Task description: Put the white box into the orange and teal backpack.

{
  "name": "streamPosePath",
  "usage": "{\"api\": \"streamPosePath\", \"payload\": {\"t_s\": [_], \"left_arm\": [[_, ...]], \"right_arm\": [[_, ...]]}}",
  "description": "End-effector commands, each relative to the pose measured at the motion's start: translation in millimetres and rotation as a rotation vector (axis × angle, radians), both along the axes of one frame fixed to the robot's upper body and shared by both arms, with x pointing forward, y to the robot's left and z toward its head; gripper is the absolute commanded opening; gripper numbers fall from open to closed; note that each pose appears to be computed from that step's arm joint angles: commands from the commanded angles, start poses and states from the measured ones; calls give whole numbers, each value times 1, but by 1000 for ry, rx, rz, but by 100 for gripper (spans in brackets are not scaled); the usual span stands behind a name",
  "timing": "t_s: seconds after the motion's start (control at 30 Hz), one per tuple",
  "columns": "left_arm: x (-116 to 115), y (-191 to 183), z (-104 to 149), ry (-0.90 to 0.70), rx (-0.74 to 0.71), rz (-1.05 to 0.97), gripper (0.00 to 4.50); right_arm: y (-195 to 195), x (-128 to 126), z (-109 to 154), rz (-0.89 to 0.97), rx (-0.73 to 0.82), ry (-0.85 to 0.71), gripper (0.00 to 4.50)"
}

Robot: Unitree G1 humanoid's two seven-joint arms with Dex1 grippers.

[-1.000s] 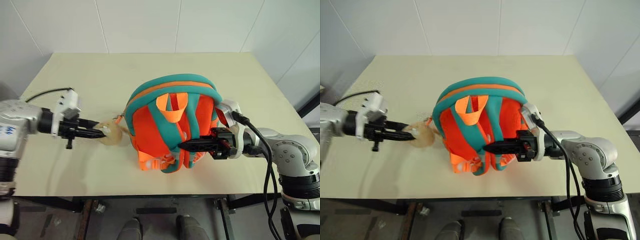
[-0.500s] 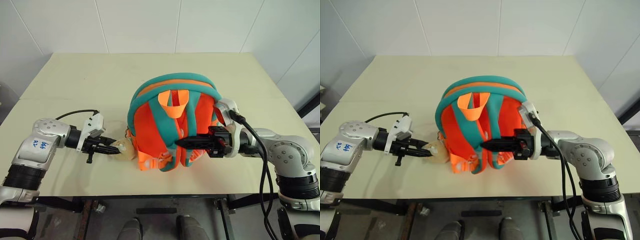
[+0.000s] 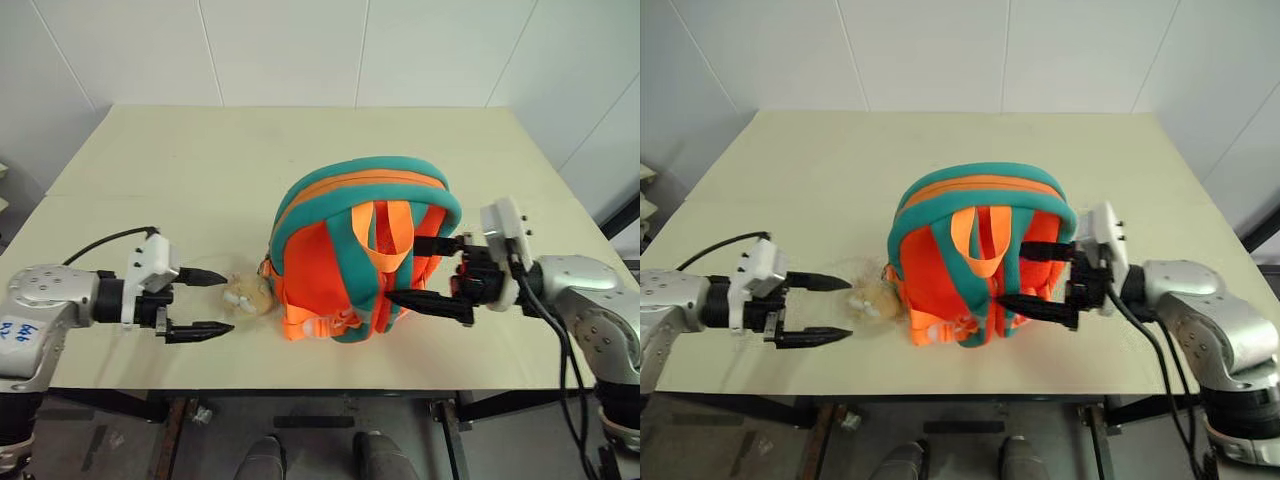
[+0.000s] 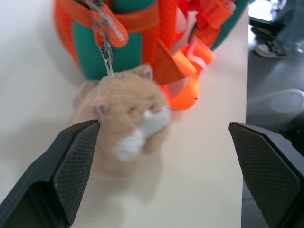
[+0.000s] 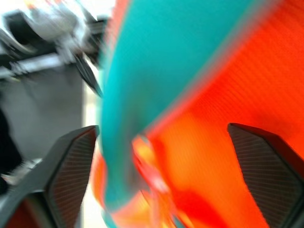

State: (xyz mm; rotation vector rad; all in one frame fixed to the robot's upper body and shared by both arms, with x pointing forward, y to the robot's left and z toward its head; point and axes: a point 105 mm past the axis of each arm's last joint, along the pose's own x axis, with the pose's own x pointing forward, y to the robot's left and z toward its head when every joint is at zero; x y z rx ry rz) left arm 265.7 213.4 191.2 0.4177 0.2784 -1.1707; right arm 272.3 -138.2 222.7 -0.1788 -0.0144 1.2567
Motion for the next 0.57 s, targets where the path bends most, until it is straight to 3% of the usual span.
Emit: {"api": "streamPosePath", "payload": {"t_s": [0.03,0.23,0.57], "left_arm": [[-1,3,18,-83,-3,-32,450],[11,-9,19,-119,-36,-80,450],[19,-11,16,-149,-57,-72,450]], "right_arm": [[-19,3,6,-65,-43,-102,444],[-55,8,-9,-167,-174,-171,444],[-76,5,-9,-221,-216,-173,444]]}}
